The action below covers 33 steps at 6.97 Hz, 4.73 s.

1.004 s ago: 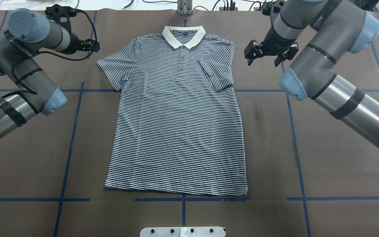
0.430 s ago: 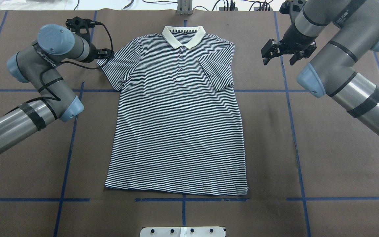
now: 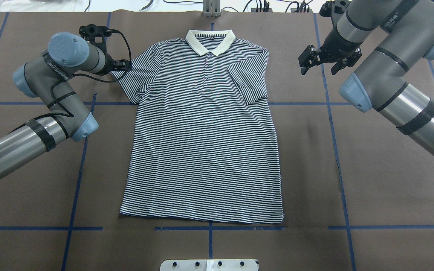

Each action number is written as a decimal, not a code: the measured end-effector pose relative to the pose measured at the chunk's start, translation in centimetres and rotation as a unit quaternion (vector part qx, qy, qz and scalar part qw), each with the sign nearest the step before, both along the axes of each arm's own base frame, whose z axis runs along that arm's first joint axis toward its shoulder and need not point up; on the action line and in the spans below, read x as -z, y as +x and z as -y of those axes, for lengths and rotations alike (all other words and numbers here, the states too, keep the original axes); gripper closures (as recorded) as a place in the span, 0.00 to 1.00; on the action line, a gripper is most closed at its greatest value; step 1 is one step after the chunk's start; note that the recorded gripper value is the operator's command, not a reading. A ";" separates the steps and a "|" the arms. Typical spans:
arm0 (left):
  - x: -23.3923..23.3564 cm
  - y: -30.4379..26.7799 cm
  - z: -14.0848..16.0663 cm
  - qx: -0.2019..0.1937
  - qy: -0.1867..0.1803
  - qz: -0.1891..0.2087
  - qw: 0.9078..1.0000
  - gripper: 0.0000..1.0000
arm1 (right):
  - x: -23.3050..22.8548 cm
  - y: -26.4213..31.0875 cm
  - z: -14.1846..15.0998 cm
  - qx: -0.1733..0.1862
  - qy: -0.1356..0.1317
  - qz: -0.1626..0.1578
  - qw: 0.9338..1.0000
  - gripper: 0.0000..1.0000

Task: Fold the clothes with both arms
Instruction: 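Raise the right gripper away while the left gripper reaches the other sleeve, then fold the sleeve nearest the left gripper inward onto the shirt body, then move the right gripper to the hem corner while the left gripper follows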

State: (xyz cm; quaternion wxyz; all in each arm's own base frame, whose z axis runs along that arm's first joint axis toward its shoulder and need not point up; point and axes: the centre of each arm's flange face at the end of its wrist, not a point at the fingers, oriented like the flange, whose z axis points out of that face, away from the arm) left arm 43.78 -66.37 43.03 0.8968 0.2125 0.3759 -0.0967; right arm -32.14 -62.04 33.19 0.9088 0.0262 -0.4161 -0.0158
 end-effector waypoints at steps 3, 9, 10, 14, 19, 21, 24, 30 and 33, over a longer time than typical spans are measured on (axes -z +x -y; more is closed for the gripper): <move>0.1 0.2 0.0 -0.005 0.003 0.001 1.000 0.90 | 0.0 0.0 0.0 0.000 0.000 0.000 1.000 0.00; 7.6 -0.4 -0.4 -0.032 -0.001 -0.017 0.999 1.00 | -0.3 -0.1 0.2 -0.001 0.000 -0.003 1.000 0.00; 11.1 -0.3 -0.7 -0.026 -0.017 -0.030 0.999 1.00 | -0.3 -0.1 0.2 -0.001 -0.001 -0.003 1.000 0.00; 20.6 11.7 -1.7 0.006 -0.093 -0.097 0.991 0.19 | -0.9 0.1 0.0 -0.001 0.000 -0.002 1.000 0.00; 20.9 11.7 -2.3 0.000 -0.050 -0.107 0.993 0.00 | -1.3 -0.4 -0.6 -0.001 0.008 0.005 1.000 0.00; 19.4 7.5 -7.1 -0.040 -0.056 -0.135 0.988 0.00 | 0.0 -1.0 -3.5 -0.008 0.001 0.018 1.000 0.00; 20.4 -4.3 -17.9 -0.069 -0.055 -0.111 0.990 0.00 | 3.3 -5.5 -17.7 -0.066 -0.020 0.028 0.997 0.00; 15.1 -8.4 -22.6 -0.093 -0.050 -0.069 0.992 0.00 | 1.5 -16.2 -34.1 -0.104 -0.049 -0.013 0.993 0.00; 15.3 -8.1 -23.0 -0.096 -0.053 -0.073 0.991 0.00 | -0.8 -16.6 -36.1 -0.083 -0.062 -0.032 0.994 0.00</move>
